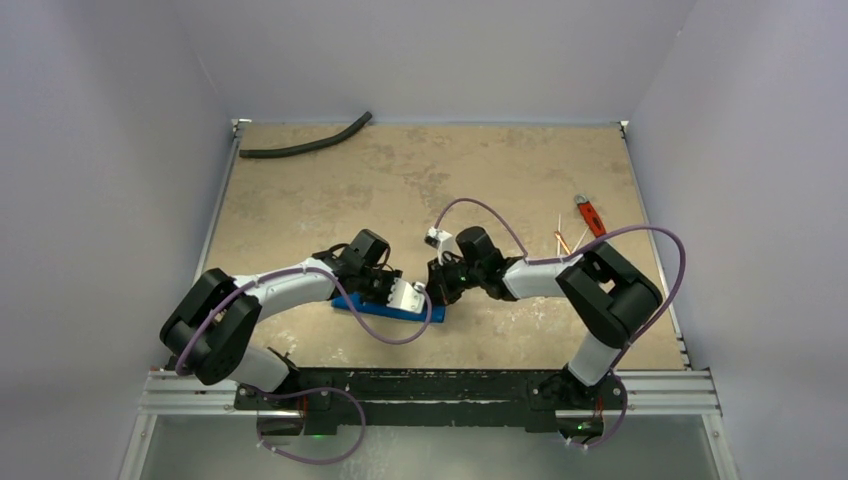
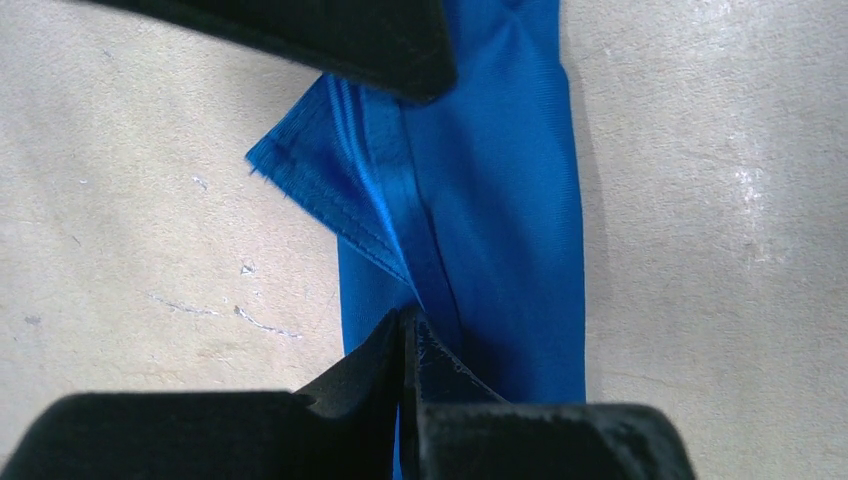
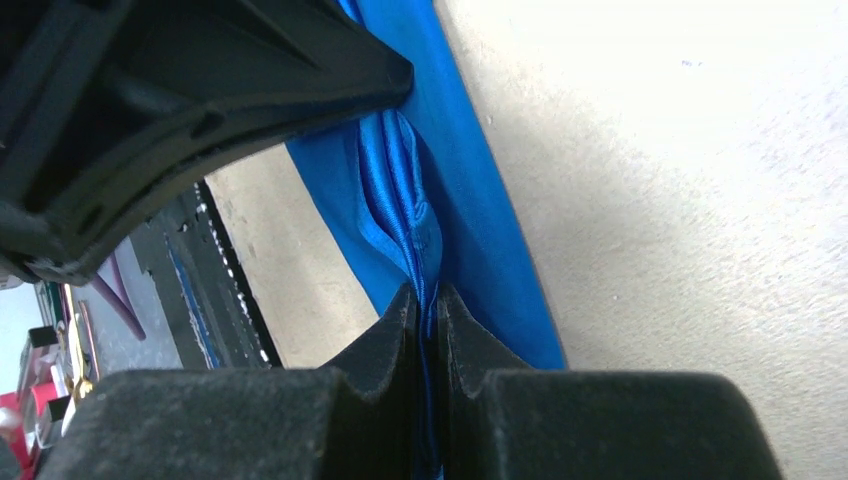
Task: Fold the napkin into a case and place the utensils inside
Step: Smooth out the smaller rectangle-folded napkin at the center of the board.
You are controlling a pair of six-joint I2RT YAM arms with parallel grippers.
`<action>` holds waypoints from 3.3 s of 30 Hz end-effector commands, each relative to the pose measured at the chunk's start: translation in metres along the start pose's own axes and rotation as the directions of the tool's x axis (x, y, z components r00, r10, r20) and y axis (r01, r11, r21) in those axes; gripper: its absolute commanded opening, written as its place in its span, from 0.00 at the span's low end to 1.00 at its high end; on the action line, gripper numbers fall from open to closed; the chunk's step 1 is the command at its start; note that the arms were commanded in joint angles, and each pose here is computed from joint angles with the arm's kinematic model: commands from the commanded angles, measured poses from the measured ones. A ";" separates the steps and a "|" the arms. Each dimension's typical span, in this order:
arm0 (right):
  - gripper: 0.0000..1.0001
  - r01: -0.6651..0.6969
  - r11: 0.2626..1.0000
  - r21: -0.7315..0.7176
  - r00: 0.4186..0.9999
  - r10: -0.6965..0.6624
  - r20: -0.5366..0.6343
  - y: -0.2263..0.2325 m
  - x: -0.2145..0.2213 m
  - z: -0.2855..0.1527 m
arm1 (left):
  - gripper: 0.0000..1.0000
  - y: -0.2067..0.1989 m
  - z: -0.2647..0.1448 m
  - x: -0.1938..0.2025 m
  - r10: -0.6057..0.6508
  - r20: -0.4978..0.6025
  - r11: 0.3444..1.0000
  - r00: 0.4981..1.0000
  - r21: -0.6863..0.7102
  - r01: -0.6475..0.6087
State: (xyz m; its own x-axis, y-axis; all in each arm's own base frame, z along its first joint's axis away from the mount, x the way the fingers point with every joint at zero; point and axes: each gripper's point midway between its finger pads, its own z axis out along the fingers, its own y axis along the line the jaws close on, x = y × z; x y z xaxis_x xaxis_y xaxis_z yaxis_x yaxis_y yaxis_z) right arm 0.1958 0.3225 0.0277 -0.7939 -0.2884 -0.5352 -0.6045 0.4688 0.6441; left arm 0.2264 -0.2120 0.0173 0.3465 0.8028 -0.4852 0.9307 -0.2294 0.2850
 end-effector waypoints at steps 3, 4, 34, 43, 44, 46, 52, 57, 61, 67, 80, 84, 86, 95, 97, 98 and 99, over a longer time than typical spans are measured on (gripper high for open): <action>0.00 0.057 0.998 -0.012 0.998 -0.056 0.029 0.009 -0.028 -0.002 | 0.00 -0.028 0.003 0.006 0.008 0.007 0.993 1.000 0.114 -0.009; 0.00 0.055 0.998 -0.012 0.998 -0.055 0.026 0.007 -0.026 -0.001 | 0.00 -0.029 0.003 0.006 0.010 0.007 0.993 1.000 0.121 -0.011; 0.00 -0.021 0.996 0.085 0.997 0.027 -0.074 -0.050 0.015 0.011 | 0.00 0.027 -0.051 -0.070 -0.184 0.239 0.981 0.953 -0.022 0.195; 0.00 -0.025 0.996 0.082 0.995 0.032 -0.091 -0.050 0.020 0.010 | 0.00 -0.044 -0.033 -0.040 -0.075 0.147 0.970 0.986 0.242 0.038; 0.00 -0.024 0.996 0.080 0.996 0.031 -0.089 -0.050 0.020 0.010 | 0.00 -0.043 -0.030 -0.037 -0.071 0.138 0.972 0.988 0.232 0.037; 0.00 -0.023 0.997 0.079 0.995 0.030 -0.091 -0.050 0.020 0.011 | 0.00 -0.035 -0.025 -0.033 -0.061 0.128 0.980 0.990 0.195 0.035; 0.00 -0.021 0.997 0.072 0.995 0.028 -0.097 -0.050 0.024 0.011 | 0.00 -0.008 -0.014 -0.022 -0.083 0.074 0.994 0.994 0.073 0.078; 0.00 -0.024 0.998 0.059 0.994 0.030 -0.105 -0.049 0.025 0.011 | 0.00 -0.005 -0.013 -0.024 -0.110 0.080 0.992 0.991 0.072 0.105; 0.00 -0.025 0.998 0.050 0.994 0.030 -0.104 -0.047 0.025 0.011 | 0.00 -0.008 -0.010 -0.019 -0.114 0.061 0.991 0.992 0.079 0.109; 0.00 -0.016 0.999 0.041 0.995 0.020 -0.103 -0.040 0.019 0.007 | 0.00 -0.012 -0.002 -0.007 -0.120 0.035 0.991 0.992 0.066 0.117; 0.44 0.027 0.997 0.078 0.999 -0.024 -0.045 -0.018 -0.025 -0.021 | 0.00 -0.035 0.006 0.010 -0.149 -0.014 0.983 0.989 0.108 0.149; 0.98 0.066 0.982 0.175 0.998 -0.066 -0.006 -0.022 -0.048 -0.040 | 0.00 -0.039 0.005 0.008 -0.167 -0.003 0.979 0.986 0.116 0.166; 0.99 0.071 0.981 0.183 0.997 -0.076 0.022 -0.019 -0.058 -0.049 | 0.00 -0.040 0.005 0.006 -0.175 0.007 0.978 0.985 0.117 0.173; 0.99 -0.004 0.988 0.154 0.987 -0.021 0.157 -0.004 -0.088 -0.054 | 0.00 -0.027 0.001 -0.003 -0.200 0.038 0.978 0.979 0.068 0.197; 0.99 -0.077 0.972 0.221 0.960 0.013 0.280 -0.013 -0.115 -0.074 | 0.00 -0.027 0.001 -0.004 -0.200 0.042 0.978 0.979 0.069 0.197; 0.99 -0.155 0.957 0.244 0.935 0.063 0.348 -0.020 -0.126 -0.084 | 0.00 -0.027 0.000 -0.004 -0.200 0.044 0.978 0.979 0.070 0.197; 0.99 -0.182 0.955 0.236 0.922 0.082 0.379 -0.023 -0.133 -0.091 | 0.00 -0.027 0.000 -0.005 -0.198 0.045 0.978 0.979 0.069 0.195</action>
State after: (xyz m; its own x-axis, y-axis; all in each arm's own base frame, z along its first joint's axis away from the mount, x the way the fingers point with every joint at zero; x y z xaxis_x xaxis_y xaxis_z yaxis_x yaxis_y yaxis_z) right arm 0.2623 0.2954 0.0900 -0.7805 -0.1664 -0.6026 -0.5610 0.6117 0.5578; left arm 0.2165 -0.2187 0.0193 0.2138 0.7904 -0.5740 0.9732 -0.1211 0.1957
